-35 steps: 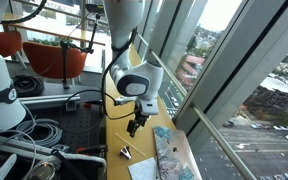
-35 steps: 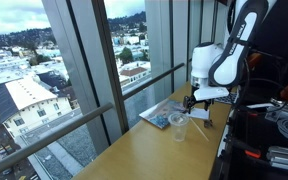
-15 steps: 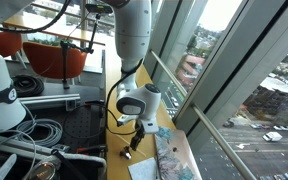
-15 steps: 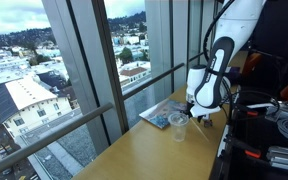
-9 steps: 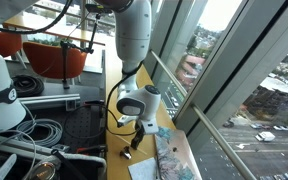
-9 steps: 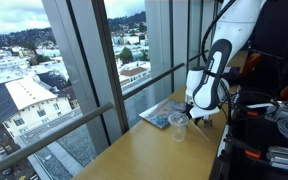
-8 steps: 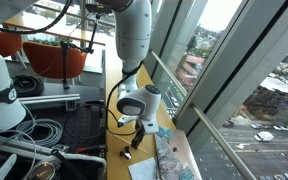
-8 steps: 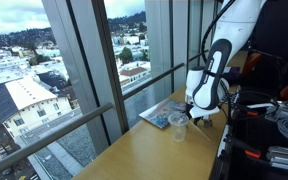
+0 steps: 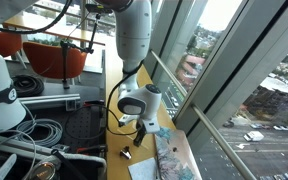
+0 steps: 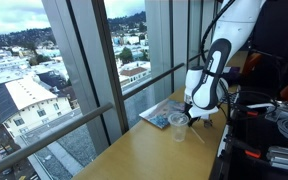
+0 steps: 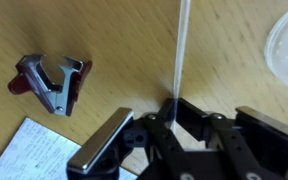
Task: Put the straw inside the plastic cup
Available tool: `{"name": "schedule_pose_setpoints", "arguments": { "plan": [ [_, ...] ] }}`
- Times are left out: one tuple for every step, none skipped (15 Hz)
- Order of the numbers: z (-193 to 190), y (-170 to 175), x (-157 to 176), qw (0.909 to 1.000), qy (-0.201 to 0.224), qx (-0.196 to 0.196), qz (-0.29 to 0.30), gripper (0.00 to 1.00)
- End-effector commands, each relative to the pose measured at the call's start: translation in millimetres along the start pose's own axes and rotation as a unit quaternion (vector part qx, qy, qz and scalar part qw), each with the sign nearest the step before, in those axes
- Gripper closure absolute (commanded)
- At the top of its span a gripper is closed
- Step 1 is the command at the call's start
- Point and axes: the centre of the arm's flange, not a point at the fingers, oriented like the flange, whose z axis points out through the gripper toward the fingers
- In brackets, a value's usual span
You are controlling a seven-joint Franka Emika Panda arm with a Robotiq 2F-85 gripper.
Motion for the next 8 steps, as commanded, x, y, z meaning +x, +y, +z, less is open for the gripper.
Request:
{"name": "schedule_pose_setpoints", "arguments": {
  "plan": [
    [6, -2, -2, 1.0000, -0.001, -0.006, 0.000, 0.97],
    [1, -3, -3, 0.9999, -0.003, -0.011, -0.001, 0.97],
    [-1, -4, -3, 0.9999, -0.003, -0.015, -0.003, 0.97],
    [-7, -5, -4, 0.9997, -0.009, -0.024, -0.005, 0.97],
    [-12, -6, -5, 0.9992, -0.011, -0.036, -0.008, 0.97],
    [-19, -7, -9, 0.9984, -0.021, -0.051, -0.015, 0.97],
    [-25, -7, -11, 0.9972, -0.033, -0.064, -0.023, 0.97],
    [-36, -7, -15, 0.9960, -0.038, -0.076, -0.029, 0.97]
  ]
}}
